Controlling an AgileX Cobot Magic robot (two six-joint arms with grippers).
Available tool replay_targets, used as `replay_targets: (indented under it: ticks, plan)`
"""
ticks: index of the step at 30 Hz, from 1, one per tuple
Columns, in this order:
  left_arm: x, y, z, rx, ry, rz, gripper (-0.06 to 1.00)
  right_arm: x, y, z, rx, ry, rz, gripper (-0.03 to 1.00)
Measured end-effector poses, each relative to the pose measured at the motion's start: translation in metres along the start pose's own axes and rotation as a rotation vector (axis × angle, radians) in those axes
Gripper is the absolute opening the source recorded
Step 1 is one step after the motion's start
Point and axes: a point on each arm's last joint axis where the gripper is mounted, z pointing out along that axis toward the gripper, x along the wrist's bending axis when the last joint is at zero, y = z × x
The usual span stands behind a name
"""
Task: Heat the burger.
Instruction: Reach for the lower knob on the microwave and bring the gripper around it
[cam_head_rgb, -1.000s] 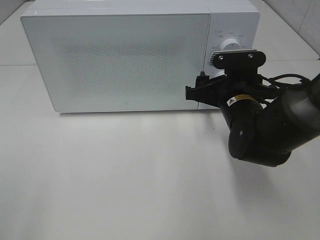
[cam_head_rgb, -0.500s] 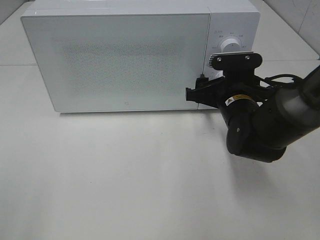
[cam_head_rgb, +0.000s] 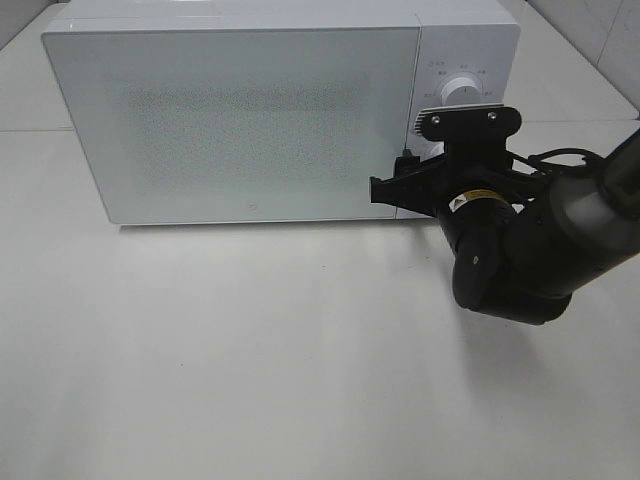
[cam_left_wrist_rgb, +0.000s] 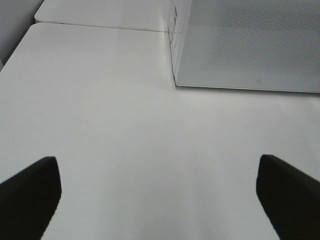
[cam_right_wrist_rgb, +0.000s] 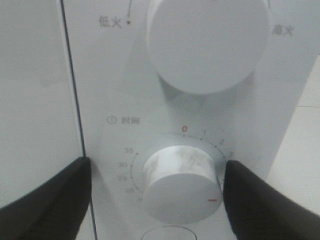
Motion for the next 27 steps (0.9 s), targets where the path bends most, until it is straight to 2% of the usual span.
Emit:
replay_targets:
  ticks: [1,2,4,5,6,19,27]
  plan:
    - [0.0000,0.0000,0.0000,0.000,0.000,0.000,0.98,-0.0001,0.0002,0.0000,-0.002,-0.001,-0.001,0.61]
    - [0.0000,0.0000,0.0000,0.000,0.000,0.000,0.98,-0.0001,0.0002,0.0000,-0.002,-0.001,-0.001,0.61]
    - [0.0000,0.0000,0.0000,0.000,0.000,0.000,0.98,-0.0027,0.0001,0.0001,-0.002,-0.024,0.002,0.47]
    - [0.0000,0.0000,0.0000,0.000,0.000,0.000,0.98,-0.0027,0.0001,0.0001,-0.002,-0.024,0.002,0.47]
    - [0.0000,0.0000,0.0000,0.000,0.000,0.000,0.98,-0.0035,0.0000,-0.0002,-0.005,-0.030,0.000,0.42]
    - [0.0000,0.0000,0.0000,0.000,0.000,0.000,0.98,-0.0036,-0.0011,0.0001,-0.016,-0.033,-0.011,0.42]
    - [0.0000,0.0000,0.0000,0.000,0.000,0.000,0.98,-0.0031,-0.0017,-0.0008,-0.020,-0.019,0.183,0.42]
